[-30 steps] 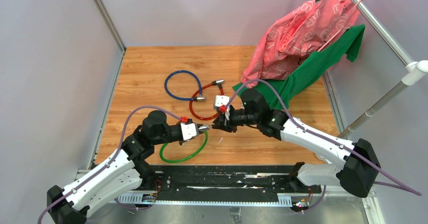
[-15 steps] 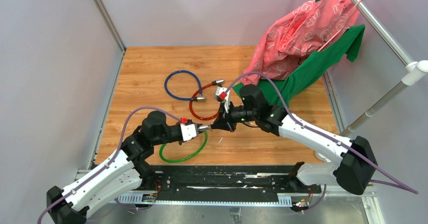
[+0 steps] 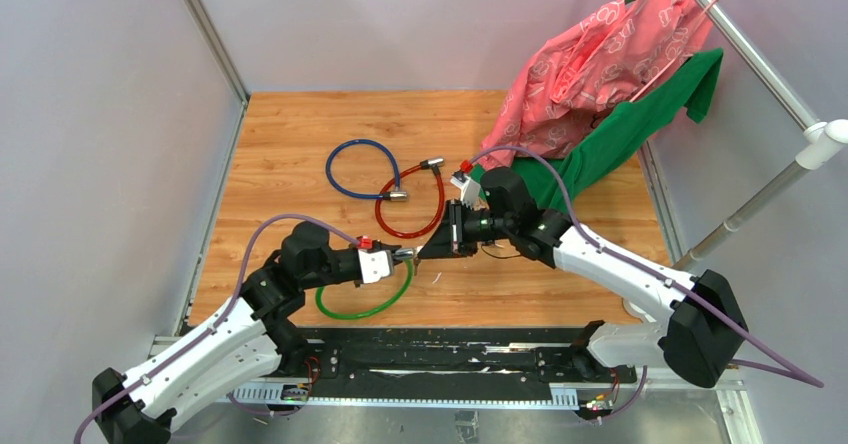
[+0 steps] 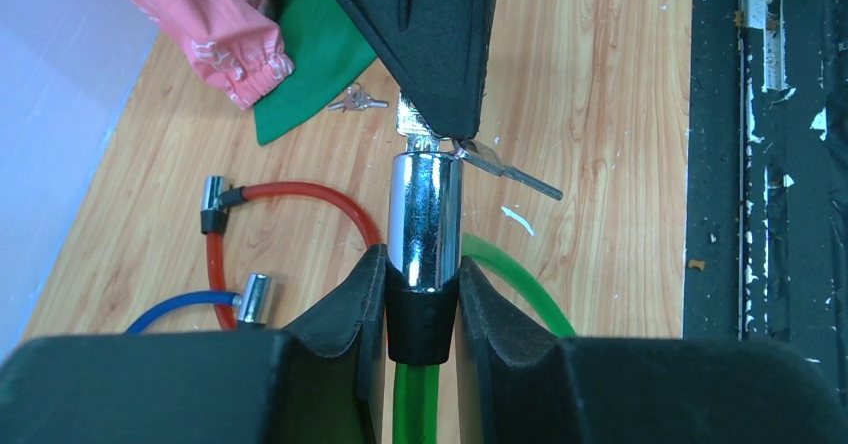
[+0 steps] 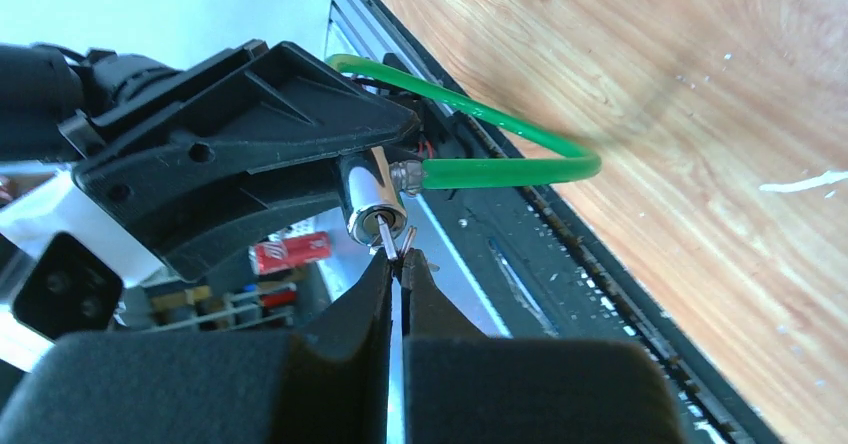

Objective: Lock with the key
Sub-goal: Lock the lock.

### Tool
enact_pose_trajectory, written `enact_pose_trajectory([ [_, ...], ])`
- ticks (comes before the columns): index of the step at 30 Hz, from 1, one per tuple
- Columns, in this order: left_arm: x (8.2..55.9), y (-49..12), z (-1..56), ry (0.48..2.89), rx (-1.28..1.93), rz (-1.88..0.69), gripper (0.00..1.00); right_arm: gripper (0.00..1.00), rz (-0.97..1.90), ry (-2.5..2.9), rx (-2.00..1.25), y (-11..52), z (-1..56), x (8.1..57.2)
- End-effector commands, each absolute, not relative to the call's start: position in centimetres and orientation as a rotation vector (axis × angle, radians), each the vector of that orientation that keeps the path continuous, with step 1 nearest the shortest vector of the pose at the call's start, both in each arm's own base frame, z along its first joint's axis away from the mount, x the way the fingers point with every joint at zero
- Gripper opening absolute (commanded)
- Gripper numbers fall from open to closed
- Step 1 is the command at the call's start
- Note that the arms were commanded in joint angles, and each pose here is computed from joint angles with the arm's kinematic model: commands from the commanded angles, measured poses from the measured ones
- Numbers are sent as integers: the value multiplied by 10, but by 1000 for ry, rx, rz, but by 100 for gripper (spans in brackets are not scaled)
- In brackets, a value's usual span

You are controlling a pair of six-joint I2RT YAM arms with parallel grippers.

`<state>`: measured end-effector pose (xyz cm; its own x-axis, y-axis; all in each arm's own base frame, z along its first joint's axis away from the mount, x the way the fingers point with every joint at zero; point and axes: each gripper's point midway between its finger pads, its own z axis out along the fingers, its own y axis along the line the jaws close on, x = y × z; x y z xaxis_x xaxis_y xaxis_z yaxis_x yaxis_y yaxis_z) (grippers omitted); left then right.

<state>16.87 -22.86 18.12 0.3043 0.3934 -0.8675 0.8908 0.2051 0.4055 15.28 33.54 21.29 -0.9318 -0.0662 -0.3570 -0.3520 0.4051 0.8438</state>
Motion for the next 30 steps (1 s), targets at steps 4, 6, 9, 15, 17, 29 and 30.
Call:
enact_pose_trajectory([
  [4,170,-225,175,1304,1395,-509,0,31,1556,2470,-274,330,240,144],
  [6,168,-225,174,1314,1396,-522,0,43,1533,2449,-325,325,242,141],
  [9,164,-225,171,1324,1411,-543,0,61,1523,2379,-387,317,251,138],
  [15,157,-226,171,1334,1427,-584,0,69,1120,2043,-739,281,276,164],
  [17,155,-226,173,1331,1433,-593,0,69,880,1866,-882,264,281,181],
  [29,155,-228,171,1367,1433,-613,0,65,10,714,-1625,296,256,209],
  [30,156,-228,171,1368,1431,-608,0,65,-12,675,-1658,301,251,204],
])
